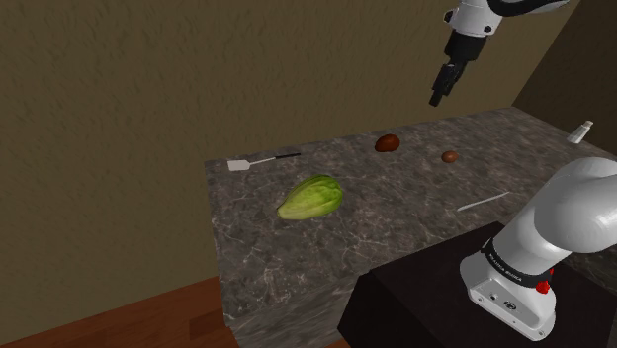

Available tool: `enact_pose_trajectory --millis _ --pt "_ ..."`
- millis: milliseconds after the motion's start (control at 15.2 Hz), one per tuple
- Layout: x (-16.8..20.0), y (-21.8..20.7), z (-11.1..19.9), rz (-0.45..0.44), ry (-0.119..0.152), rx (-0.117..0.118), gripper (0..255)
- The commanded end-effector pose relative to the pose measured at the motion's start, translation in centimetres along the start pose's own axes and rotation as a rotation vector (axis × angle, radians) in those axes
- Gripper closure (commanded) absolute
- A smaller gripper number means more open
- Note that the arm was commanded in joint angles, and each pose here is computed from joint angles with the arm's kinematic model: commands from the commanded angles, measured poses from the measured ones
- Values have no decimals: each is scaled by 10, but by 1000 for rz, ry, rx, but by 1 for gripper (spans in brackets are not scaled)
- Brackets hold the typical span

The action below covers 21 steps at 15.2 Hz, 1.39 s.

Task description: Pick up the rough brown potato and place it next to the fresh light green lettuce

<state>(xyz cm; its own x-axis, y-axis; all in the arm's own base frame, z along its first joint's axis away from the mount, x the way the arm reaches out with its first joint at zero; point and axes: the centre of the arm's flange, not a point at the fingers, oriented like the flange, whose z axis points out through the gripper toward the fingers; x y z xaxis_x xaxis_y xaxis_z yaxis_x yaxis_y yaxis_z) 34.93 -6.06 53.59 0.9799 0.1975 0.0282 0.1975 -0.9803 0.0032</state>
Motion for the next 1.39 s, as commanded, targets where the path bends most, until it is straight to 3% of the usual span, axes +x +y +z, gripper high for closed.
enact_pose_trajectory --millis 0,660,1320 --pt "9 27 17 -75 -10 22 0" --pt "64 130 106 -421 -61 134 0" --pt "144 199 208 -766 -112 246 0"
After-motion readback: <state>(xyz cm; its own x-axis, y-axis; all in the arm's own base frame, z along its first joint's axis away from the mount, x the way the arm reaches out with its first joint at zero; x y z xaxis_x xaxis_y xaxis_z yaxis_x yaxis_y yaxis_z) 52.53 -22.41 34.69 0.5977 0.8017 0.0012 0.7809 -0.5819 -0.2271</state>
